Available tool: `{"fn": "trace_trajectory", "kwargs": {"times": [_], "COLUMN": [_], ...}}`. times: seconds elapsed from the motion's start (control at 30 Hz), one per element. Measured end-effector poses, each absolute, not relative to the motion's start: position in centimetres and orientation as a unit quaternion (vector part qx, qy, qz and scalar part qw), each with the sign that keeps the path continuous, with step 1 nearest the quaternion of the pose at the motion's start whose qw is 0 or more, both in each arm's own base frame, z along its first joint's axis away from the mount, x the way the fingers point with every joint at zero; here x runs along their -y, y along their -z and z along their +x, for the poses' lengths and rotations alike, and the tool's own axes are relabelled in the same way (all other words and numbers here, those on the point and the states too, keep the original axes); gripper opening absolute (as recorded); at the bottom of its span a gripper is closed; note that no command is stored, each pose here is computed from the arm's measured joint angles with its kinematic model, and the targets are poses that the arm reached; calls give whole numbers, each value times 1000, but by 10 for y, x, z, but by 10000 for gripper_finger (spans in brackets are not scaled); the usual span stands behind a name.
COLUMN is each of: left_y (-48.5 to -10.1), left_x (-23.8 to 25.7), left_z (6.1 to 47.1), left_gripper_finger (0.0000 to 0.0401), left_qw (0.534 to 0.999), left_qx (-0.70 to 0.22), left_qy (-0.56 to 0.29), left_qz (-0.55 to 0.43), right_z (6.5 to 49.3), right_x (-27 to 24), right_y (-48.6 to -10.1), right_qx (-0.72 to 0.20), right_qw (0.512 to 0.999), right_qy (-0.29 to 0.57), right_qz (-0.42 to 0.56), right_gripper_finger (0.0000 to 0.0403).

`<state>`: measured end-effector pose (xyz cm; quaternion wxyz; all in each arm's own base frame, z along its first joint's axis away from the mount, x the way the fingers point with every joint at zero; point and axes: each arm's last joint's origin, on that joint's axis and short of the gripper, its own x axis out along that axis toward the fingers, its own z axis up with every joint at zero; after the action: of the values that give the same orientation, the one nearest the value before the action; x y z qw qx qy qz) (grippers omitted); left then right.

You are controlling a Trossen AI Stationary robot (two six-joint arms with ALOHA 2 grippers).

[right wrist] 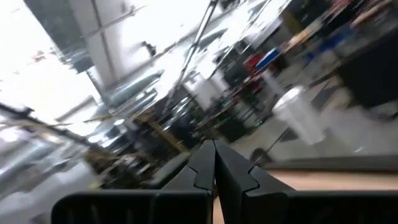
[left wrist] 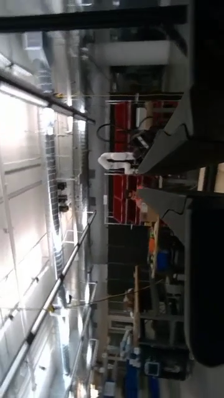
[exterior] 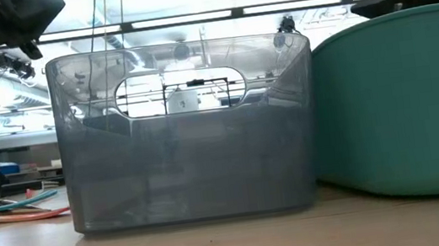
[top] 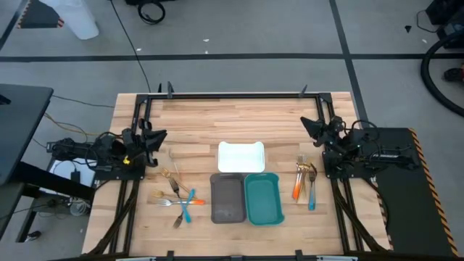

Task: Sort silverware by color (type)
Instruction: Put the gold fork into the green bin

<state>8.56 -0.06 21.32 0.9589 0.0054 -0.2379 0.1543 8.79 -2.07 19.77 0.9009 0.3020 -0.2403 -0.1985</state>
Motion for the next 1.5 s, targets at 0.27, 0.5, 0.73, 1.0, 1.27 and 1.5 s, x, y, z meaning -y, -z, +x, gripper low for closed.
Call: {"fn": "trace_trajectory", "kwargs": {"times": [0.27, 0.5, 0.73, 1.0, 1.27, 1.5], "left_y": [-233, -235, -240, -242, -266, -267], "left_x": [-2, -3, -4, -8, -10, -8], "left_z": [81, 79, 77, 74, 66, 73], "left_gripper_finger": [50, 50, 50, 50, 50, 50], "left_qw": [956, 952, 946, 930, 938, 943], "left_qx": [218, 214, 247, 239, 195, 173], "left_qy": [-196, -217, -211, -278, -280, -279], "left_qz": [18, 20, -17, -41, -64, -54], "right_z": [99, 109, 135, 166, 185, 188], "right_x": [17, 15, 14, 17, 12, 3], "right_y": [-191, -213, -245, -277, -286, -289], "right_qx": [180, 150, 15, -125, -245, -339], "right_qw": [905, 916, 923, 892, 839, 765], "right_qy": [116, 94, 142, 216, 266, 321], "right_qz": [369, 361, 357, 377, 407, 443], "right_gripper_finger": [14, 14, 14, 14, 14, 10]}}
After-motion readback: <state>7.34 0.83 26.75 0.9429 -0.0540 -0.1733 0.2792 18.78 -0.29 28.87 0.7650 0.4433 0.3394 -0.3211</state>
